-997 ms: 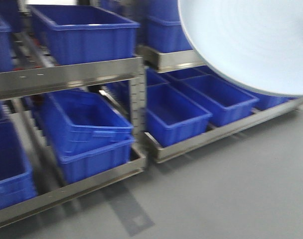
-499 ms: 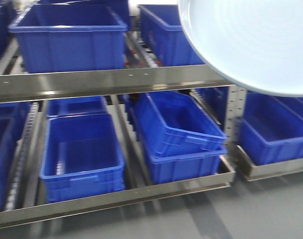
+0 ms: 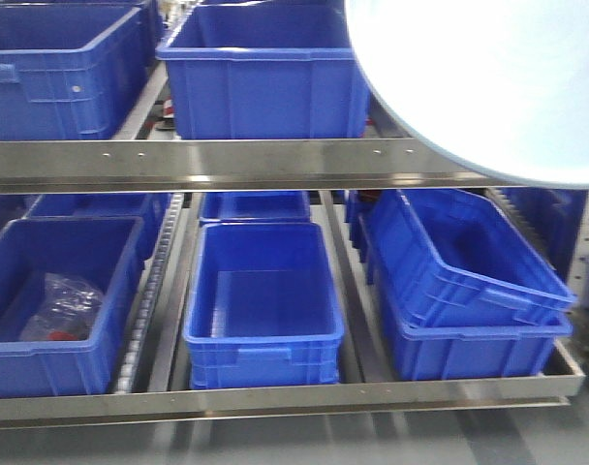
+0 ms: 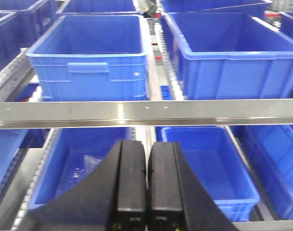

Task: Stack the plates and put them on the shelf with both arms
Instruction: 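Carry the plates in the right gripper while turning toward the blue crate shelf, then lower the held plates with the right gripper into the upper blue crate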

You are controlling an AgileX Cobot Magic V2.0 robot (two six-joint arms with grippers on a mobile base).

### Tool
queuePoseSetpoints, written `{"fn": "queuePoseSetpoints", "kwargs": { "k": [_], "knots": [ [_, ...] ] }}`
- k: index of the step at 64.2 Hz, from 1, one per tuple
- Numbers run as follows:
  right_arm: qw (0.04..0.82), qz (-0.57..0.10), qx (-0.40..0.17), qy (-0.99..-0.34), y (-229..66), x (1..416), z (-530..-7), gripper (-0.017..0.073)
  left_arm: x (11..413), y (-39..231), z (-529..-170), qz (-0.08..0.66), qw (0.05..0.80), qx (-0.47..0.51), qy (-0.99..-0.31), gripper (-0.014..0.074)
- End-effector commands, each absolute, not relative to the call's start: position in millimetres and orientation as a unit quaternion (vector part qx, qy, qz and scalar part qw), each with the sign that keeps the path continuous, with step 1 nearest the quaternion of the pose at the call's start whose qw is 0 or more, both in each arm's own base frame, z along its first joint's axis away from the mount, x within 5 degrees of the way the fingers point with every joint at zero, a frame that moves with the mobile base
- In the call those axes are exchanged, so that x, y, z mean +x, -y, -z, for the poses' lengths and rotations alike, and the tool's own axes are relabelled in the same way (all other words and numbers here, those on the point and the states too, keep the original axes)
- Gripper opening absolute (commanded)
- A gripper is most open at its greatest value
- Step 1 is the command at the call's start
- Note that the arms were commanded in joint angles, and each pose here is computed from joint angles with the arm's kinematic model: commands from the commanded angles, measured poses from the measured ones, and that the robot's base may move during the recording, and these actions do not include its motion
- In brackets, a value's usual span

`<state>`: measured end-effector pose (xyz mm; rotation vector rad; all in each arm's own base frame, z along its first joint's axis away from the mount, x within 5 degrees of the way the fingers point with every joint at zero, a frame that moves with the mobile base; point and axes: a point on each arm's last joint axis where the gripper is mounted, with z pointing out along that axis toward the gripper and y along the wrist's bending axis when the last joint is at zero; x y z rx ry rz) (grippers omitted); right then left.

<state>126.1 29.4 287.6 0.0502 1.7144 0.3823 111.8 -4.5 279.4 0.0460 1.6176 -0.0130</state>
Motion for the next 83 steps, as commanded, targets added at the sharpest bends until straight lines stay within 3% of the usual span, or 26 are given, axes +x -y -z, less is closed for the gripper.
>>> {"fn": "queuePoseSetpoints", "kwargs": {
  "k": [1, 83],
  "knots": [
    [0.687, -0.165, 0.031, -0.707, -26.1, 127.8, -306.6, 0.0022, 113.0, 2.4, -296.1, 0.003, 0.726, 0.006, -0.687, 0.0085],
    [0.687, -0.165, 0.031, -0.707, -26.1, 127.8, -306.6, 0.0022, 113.0, 2.4, -296.1, 0.003, 0.726, 0.006, -0.687, 0.0085]
  ]
}}
